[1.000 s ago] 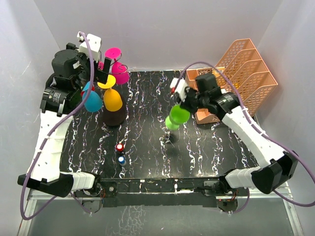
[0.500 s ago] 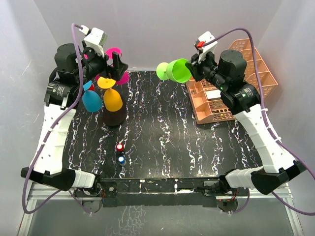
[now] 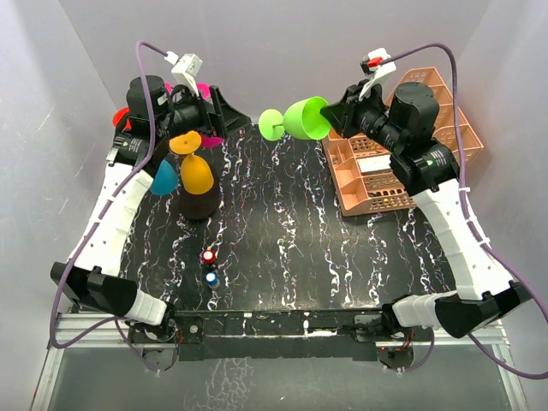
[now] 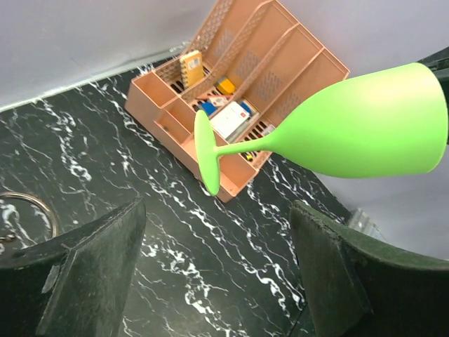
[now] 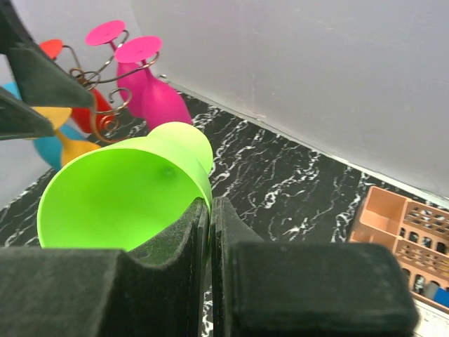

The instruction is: Place the wine glass upside down on the wine glass rack

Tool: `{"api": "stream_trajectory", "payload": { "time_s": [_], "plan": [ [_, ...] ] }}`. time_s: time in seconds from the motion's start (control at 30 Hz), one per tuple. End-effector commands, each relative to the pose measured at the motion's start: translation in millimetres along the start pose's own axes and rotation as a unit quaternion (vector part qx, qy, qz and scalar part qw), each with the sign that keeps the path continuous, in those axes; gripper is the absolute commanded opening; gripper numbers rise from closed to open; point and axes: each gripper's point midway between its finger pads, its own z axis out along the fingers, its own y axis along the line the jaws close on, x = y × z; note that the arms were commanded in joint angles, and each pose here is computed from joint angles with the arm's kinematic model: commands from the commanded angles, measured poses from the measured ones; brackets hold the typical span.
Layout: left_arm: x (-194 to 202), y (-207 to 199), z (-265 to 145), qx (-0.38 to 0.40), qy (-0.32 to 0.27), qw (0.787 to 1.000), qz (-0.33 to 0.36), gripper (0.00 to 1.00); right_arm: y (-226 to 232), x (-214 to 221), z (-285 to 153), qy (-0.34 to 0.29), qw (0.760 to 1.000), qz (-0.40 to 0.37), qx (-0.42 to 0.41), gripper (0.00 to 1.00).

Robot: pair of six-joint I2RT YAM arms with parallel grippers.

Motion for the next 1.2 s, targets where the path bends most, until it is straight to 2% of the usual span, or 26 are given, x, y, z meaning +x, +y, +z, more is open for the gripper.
{"api": "stream_trajectory", "payload": {
  "time_s": [0.0,0.43,0.93,1.17],
  "plan": [
    [-1.2,-22.0,2.7,0.048,-0.007,0.999,-0.019,0.79,25.5,-48.7,-16.5,-0.069,0.996,0.013,-0.062,0.08],
    [31.8,-19.5,18.1,0.057,0.026,0.995,-0.072,0.6,35.9,-49.9,-16.3,-0.066,0.992,0.018,-0.106,0.08],
    [38.3,-21.1,20.7,0.068,0.034,0.994,-0.081,0.24,37.3,-40.5,-14.9,-0.058,0.991,0.017,-0.123,0.08],
    [35.3,-23.3,18.4,0.068,0.03,0.994,-0.079,0.0,35.0,-37.0,-14.4,-0.058,0.991,0.012,-0.118,0.08]
  ]
}}
